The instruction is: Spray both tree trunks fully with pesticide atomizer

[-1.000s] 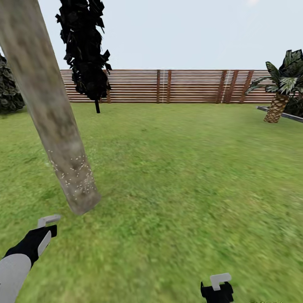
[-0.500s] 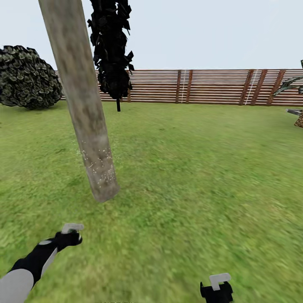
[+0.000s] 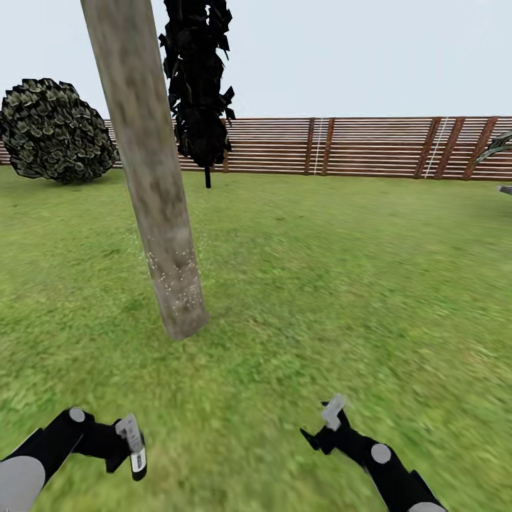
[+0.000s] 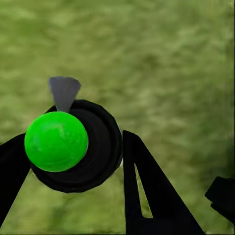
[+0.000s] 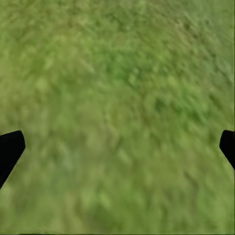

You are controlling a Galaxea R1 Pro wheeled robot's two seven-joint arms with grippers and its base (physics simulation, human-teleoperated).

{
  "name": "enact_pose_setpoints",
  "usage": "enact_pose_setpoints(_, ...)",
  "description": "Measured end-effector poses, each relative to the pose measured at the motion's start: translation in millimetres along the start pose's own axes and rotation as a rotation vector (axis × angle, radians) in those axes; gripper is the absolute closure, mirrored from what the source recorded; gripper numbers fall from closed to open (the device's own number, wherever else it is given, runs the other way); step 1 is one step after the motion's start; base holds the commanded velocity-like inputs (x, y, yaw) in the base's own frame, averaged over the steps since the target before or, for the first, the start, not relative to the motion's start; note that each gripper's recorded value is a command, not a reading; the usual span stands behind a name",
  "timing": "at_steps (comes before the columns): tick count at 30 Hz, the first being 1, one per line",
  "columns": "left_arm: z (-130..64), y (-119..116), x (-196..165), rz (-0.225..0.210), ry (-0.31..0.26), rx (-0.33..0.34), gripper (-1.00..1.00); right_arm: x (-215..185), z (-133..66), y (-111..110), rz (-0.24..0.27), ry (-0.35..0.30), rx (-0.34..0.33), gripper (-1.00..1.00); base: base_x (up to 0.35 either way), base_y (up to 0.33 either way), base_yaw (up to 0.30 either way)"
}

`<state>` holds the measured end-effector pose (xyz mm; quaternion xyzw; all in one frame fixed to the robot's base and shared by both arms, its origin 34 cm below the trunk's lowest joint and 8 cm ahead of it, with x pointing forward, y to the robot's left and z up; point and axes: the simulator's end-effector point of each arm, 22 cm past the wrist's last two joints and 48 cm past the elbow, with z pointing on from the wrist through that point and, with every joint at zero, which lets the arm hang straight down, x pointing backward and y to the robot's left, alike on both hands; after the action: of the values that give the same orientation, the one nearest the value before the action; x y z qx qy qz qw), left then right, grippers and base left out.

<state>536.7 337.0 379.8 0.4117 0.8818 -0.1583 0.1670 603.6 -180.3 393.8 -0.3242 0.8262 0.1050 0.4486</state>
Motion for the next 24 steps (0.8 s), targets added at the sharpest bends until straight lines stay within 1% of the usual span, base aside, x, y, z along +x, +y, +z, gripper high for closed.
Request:
enact_pose_setpoints(1,-0.5,-4.3,-0.4,0.015,0.012,0.023,1.00,-6.9,2.0,14.0,-0.023,-0.003,-0.074,-1.00,0.000,0.000,0.000)
enact_pose_setpoints(2,-1.0,-6.0,-1.9,0.028,0.018,0.033,1.00,-11.3,3.5,25.7,-0.050,-0.002,-0.127,-1.00,0.000,0.000,0.000)
enact_pose_setpoints(3,0.9,-6.7,-5.1,0.036,0.017,0.029,1.00,-17.0,5.9,27.4,-0.060,-0.005,-0.135,-1.00,0.000,0.000,0.000)
enact_pose_setpoints(5,6.1,-13.8,-9.9,0.034,0.004,0.046,1.00,-24.8,9.1,34.7,-0.068,-0.015,-0.154,-1.00,0.000,0.000,0.000)
enact_pose_setpoints(6,8.1,-16.5,-12.7,0.031,-0.003,0.052,1.00,-25.7,10.3,37.0,-0.061,-0.020,-0.152,-1.00,0.000,0.000,0.000)
enact_pose_setpoints(8,9.2,-17.5,-22.9,0.042,-0.022,0.053,1.00,-29.1,13.2,42.5,-0.057,-0.028,-0.152,-1.00,0.000,0.000,0.000)
enact_pose_setpoints(11,10.4,-16.7,-37.8,0.073,-0.024,0.050,1.00,-33.4,16.1,46.1,-0.068,-0.032,-0.152,-1.00,0.000,0.000,0.000)
enact_pose_setpoints(14,13.4,-19.2,-48.5,0.106,-0.019,0.051,1.00,-35.6,17.0,51.6,-0.082,-0.032,-0.174,-1.00,0.000,0.000,0.000)
enact_pose_setpoints(21,26.9,-38.4,-60.2,0.170,0.007,0.089,1.00,-55.5,19.0,54.4,-0.133,-0.057,-0.211,-1.00,0.000,0.000,0.000)
enact_pose_setpoints(22,28.7,-40.9,-62.0,0.179,0.011,0.093,1.00,-57.8,19.0,55.3,-0.140,-0.060,-0.216,1.00,0.000,0.000,0.000)
enact_pose_setpoints(23,30.5,-43.4,-63.6,0.184,0.013,0.097,1.00,-59.9,19.0,56.3,-0.147,-0.063,-0.222,1.00,0.000,0.000,0.000)
enact_pose_setpoints(24,45.9,-62.4,-61.0,0.289,0.109,0.125,1.00,-61.4,2.7,131.9,-0.292,-0.041,-0.540,1.00,0.000,0.000,0.000)
